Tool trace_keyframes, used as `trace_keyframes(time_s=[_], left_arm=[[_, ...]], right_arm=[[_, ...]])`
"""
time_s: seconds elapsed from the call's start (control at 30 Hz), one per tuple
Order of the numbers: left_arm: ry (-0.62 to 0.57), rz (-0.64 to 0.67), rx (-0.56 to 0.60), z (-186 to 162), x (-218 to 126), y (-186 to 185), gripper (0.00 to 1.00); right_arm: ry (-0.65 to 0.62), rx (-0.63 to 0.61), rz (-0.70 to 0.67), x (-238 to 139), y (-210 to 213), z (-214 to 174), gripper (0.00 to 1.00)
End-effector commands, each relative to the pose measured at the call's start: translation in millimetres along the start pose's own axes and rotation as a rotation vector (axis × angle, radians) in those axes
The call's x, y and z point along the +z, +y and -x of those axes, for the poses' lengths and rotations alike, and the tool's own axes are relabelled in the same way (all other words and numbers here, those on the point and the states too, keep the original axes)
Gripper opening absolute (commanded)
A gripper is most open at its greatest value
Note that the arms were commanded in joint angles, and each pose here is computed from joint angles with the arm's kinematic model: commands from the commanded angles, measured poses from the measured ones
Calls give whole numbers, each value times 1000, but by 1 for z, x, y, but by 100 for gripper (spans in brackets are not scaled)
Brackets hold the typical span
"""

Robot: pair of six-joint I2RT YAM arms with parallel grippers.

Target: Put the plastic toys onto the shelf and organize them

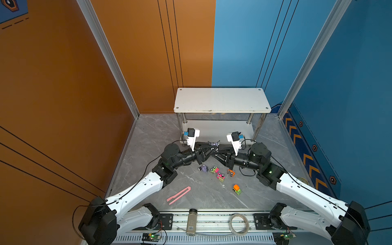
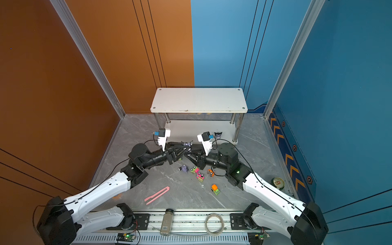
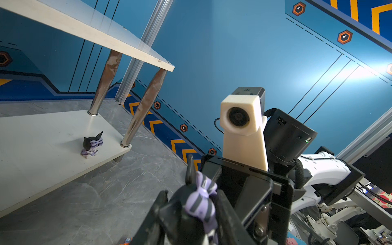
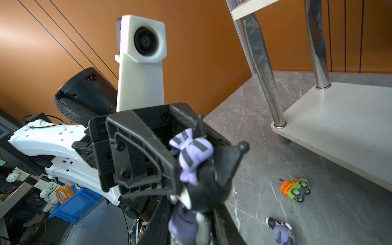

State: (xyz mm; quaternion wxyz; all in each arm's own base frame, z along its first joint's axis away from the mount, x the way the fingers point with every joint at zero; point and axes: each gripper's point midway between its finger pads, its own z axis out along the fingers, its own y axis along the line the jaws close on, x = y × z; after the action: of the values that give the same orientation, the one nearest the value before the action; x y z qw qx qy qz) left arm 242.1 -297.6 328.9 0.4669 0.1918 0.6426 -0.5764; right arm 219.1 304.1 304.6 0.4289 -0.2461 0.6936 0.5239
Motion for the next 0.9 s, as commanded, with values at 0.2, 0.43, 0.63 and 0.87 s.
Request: trace_keyframes(time_s=[0.2, 0.43, 0.63, 0.87], left_arm=[[-12, -5, 184, 19, -5, -21, 7], [120, 169, 478, -9, -16, 2, 0], [182, 234, 665, -24, -18, 8, 0], [264, 256, 819, -46, -12, 4, 0]], right_arm=[[2, 41, -66, -10, -10, 0, 68], [5, 147, -250, -44, -38, 7, 71], [5, 198, -272, -51, -33, 20, 74], [102, 243, -275, -30, -27, 21, 77]])
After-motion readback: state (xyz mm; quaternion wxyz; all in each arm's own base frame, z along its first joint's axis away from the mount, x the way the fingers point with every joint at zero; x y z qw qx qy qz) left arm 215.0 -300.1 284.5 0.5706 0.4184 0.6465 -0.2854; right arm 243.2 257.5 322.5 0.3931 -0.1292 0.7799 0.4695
